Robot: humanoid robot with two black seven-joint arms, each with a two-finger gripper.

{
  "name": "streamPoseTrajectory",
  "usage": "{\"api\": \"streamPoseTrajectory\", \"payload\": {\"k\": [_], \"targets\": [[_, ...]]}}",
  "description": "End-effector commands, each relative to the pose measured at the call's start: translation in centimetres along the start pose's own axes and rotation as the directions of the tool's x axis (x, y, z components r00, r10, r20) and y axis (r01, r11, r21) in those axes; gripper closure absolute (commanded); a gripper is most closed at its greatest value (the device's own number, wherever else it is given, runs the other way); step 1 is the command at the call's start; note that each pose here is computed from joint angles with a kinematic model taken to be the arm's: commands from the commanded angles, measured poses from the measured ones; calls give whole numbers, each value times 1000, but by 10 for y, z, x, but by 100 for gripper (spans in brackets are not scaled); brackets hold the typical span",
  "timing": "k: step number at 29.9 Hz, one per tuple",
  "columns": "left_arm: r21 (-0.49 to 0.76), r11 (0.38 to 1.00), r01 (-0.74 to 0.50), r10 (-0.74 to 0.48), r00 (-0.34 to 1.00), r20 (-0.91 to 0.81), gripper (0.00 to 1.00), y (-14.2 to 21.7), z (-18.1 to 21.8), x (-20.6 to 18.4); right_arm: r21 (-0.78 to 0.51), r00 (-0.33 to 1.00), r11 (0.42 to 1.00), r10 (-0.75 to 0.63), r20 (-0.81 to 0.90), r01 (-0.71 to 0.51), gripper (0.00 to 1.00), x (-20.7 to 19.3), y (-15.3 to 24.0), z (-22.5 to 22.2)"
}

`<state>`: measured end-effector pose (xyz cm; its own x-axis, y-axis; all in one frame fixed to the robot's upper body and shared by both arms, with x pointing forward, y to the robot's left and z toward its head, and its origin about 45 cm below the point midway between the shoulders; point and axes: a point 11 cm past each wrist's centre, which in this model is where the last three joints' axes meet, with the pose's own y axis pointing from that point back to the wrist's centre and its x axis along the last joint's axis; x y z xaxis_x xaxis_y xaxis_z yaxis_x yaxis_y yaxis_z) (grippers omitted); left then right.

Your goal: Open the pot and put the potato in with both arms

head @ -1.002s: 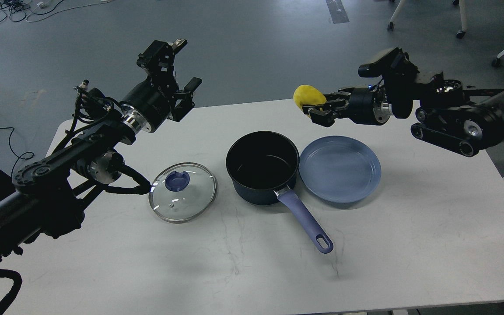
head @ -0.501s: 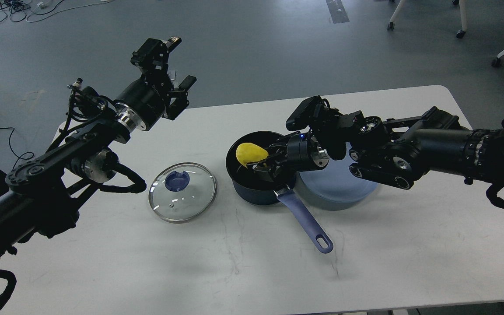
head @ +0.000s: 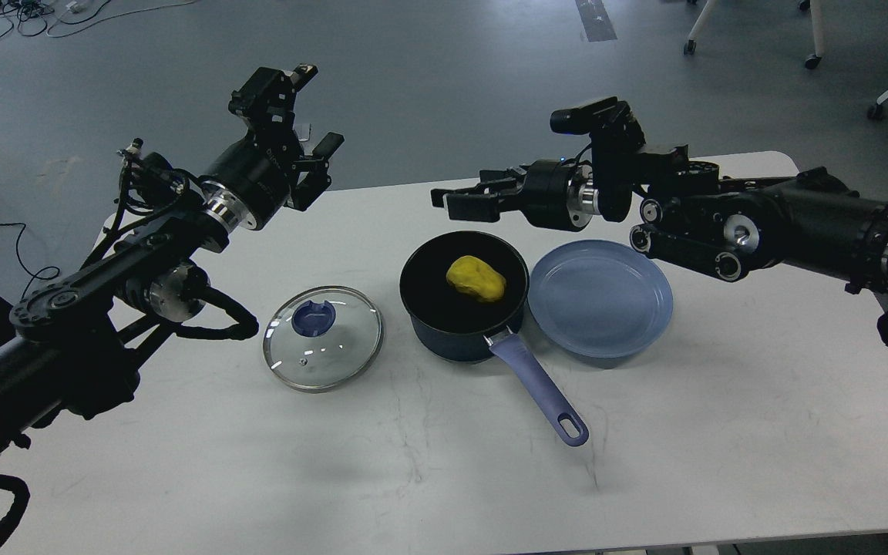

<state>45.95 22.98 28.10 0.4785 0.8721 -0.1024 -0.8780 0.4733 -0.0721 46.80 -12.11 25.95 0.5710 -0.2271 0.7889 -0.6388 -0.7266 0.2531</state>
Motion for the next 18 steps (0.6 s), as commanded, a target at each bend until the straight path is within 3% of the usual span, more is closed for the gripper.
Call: {"api": "streamPoseTrajectory", "payload": {"k": [1,3,5,11,18], "targets": [[-21,999,-35,35,999,12,2,0,3,4,-11,943,988,149,296,-152,0,37,8,0],[-20,999,-40,40,999,-17,2,2,1,7,-37,757,968,219,615,-250,0,50,14,6],[-7,999,-49,49,998,-36,2,8,-7,9,-72,598,951,246,763,-300,0,50,19,16],[-29,996,-90,87,991,-102,2,12,-5,18,-139,325,922,265,908,-363,0,29,33,41],[35,994,-102,106,982,-158,2,19,-19,22,-192,154,917,258,954,-350,0,10,40,53]]}}
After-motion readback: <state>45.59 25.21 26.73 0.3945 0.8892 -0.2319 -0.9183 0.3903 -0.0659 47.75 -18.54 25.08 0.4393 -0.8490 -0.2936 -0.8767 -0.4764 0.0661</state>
